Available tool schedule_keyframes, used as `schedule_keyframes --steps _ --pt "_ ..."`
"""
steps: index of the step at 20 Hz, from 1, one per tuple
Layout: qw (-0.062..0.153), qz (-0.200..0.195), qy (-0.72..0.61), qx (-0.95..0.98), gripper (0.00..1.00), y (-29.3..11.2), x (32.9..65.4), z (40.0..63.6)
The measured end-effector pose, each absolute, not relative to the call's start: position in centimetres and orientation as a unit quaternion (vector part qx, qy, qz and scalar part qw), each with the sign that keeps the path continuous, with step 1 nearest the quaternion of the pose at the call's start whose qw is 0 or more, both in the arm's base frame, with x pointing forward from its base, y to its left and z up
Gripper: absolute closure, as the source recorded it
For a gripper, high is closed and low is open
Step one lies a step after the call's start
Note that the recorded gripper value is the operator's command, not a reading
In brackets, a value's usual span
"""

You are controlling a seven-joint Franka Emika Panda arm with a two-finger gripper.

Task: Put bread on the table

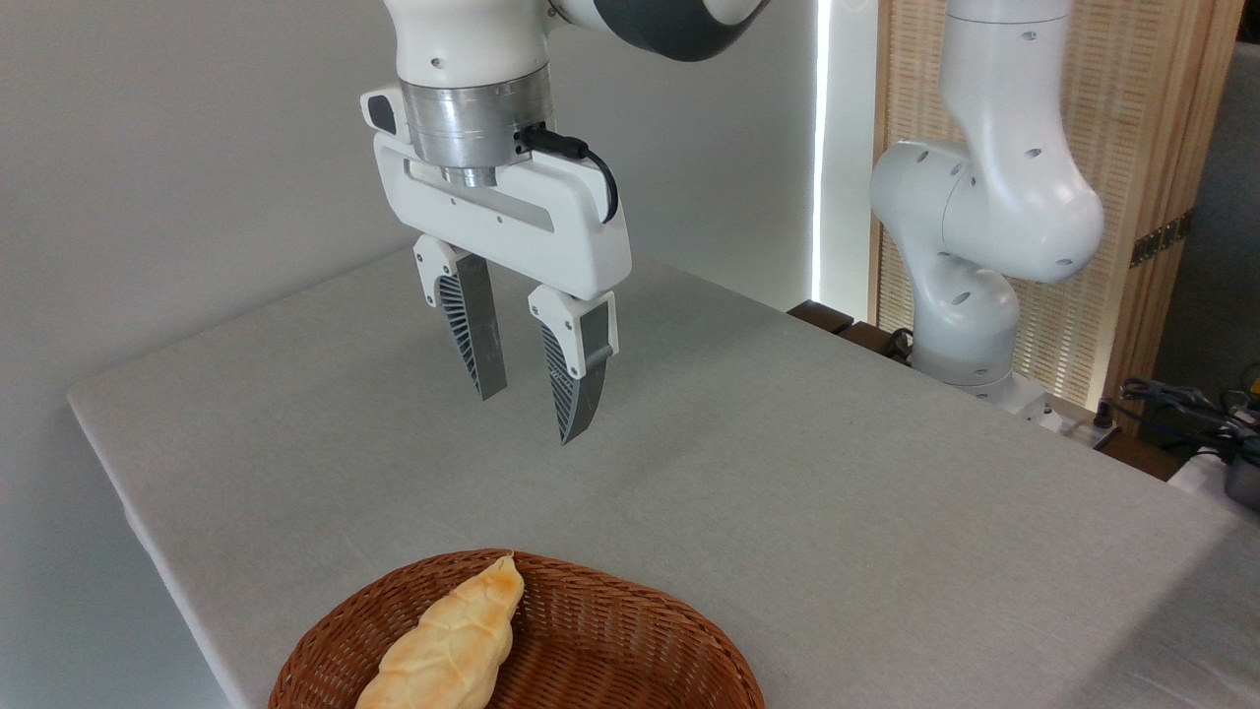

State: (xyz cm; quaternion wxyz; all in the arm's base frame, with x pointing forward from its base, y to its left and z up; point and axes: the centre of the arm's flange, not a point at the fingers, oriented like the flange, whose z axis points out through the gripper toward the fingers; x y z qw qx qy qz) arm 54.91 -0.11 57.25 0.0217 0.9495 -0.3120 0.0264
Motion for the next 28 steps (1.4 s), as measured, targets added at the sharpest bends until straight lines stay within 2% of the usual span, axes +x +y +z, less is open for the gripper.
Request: schedule_keyframes --steps 9,15,18,23,28 --pt "0.021 0.028 -0.312 0.949 0.00 -0.1 54.9 57.3" --pt "0.016 0.043 -0.311 0.949 0.00 0.0 55.4 57.5" --pt "0.008 0.063 -0.309 0.949 0.00 0.0 56.3 57.5" --pt "0.001 0.081 -0.273 0.958 0.00 0.1 58.6 55.1" --pt "-0.009 0.104 -0.223 0.969 0.00 1.3 62.0 50.5"
